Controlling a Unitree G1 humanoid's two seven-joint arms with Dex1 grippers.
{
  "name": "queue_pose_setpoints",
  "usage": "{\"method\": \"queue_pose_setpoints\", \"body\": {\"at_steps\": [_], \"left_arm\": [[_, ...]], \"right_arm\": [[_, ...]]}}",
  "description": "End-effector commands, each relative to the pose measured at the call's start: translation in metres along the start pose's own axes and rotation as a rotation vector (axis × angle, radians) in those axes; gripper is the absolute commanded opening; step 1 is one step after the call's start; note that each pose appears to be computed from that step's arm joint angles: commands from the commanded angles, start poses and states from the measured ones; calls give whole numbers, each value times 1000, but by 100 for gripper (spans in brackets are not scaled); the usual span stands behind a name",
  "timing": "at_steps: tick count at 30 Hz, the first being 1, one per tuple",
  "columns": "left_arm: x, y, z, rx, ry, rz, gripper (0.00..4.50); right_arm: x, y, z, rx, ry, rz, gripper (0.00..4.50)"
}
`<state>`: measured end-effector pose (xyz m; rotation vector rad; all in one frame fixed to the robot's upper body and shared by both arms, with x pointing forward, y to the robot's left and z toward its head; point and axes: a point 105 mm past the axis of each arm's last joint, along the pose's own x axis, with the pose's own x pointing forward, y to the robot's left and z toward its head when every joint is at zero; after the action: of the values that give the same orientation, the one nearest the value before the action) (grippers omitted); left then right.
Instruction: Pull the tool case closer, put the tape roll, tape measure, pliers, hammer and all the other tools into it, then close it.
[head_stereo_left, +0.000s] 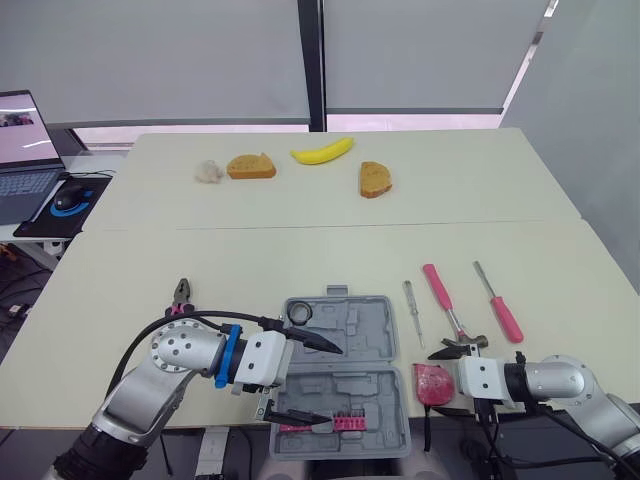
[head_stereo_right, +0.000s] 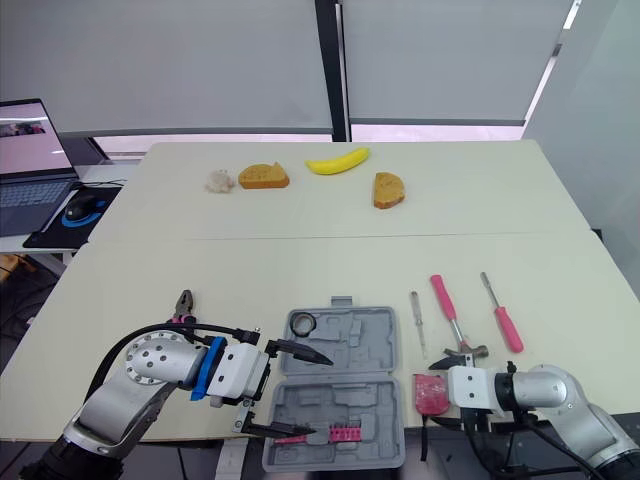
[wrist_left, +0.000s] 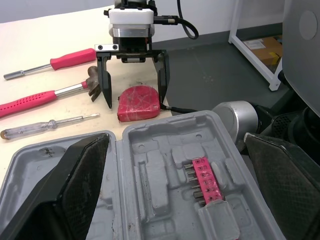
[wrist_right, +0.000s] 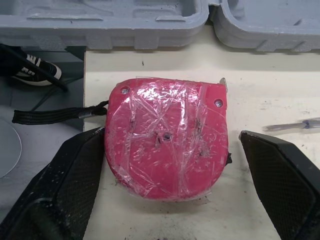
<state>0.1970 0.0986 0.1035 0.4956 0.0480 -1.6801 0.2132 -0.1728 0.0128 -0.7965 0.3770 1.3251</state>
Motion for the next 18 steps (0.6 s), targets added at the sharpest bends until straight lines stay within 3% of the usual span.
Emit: {"method": "queue_pose_setpoints", "body": {"at_steps": [1,15,18], "left_arm": [[1,-1,7,35,1,-9,450],[-3,-1,4,38,18,-9,450],[-3,0,4,38,18,-9,450]], "right_arm": [[0,-1,6,-17,-44,-7,449],[1,-3,1,0,-64,-9,449],[0,-4,1,-6,-64,-13,387]]}}
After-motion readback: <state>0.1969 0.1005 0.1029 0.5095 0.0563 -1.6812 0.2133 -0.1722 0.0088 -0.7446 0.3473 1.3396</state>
